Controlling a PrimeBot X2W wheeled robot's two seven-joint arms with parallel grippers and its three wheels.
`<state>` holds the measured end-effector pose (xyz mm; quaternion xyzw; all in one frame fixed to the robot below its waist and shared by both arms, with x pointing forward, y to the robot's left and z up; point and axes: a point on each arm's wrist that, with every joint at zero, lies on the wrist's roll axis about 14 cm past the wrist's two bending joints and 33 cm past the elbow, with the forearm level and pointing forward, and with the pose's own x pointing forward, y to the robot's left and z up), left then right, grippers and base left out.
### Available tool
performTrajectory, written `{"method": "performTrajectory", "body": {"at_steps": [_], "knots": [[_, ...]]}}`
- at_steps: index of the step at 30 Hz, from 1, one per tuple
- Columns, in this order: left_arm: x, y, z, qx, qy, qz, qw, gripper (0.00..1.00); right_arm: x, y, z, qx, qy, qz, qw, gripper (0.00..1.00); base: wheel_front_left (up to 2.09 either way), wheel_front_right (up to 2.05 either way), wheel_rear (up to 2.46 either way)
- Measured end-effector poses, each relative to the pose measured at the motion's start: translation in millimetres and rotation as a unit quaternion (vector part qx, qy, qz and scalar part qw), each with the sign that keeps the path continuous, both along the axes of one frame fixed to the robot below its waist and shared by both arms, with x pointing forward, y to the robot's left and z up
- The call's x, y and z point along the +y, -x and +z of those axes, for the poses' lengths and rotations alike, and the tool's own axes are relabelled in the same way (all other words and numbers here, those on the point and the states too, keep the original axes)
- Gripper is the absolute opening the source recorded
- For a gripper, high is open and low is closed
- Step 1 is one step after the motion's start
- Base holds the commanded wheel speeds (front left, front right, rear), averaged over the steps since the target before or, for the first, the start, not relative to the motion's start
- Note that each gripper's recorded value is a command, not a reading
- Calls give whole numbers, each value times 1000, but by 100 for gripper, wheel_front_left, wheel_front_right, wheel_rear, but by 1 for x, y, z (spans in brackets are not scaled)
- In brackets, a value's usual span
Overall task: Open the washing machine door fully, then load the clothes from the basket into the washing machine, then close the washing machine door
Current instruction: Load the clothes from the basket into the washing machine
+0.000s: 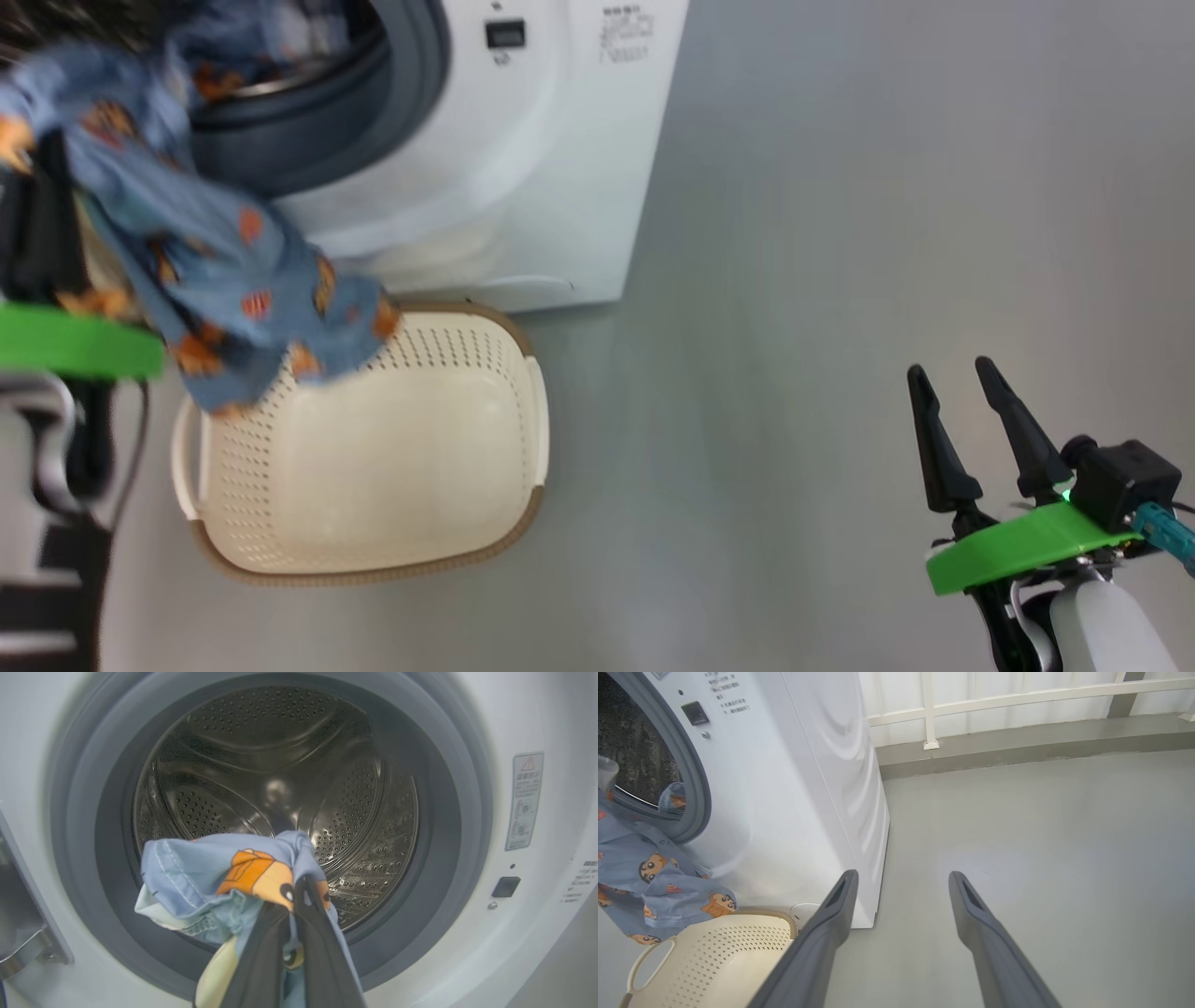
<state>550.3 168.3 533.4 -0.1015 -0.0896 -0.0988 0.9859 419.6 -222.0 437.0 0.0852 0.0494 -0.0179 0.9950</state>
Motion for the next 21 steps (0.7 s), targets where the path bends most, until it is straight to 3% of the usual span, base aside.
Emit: {"method": "performTrajectory", "body": {"at_steps": [8, 21], "knots": [[-16, -68, -33, 45, -15, -17, 999, 0, -2, -14, -20, 21, 1, -5, 1000, 100, 0, 0, 0], [-43, -125, -109, 147, -48, -44, 987, 0, -5, -22, -42, 45, 5, -15, 999, 100, 0, 0, 0]]}}
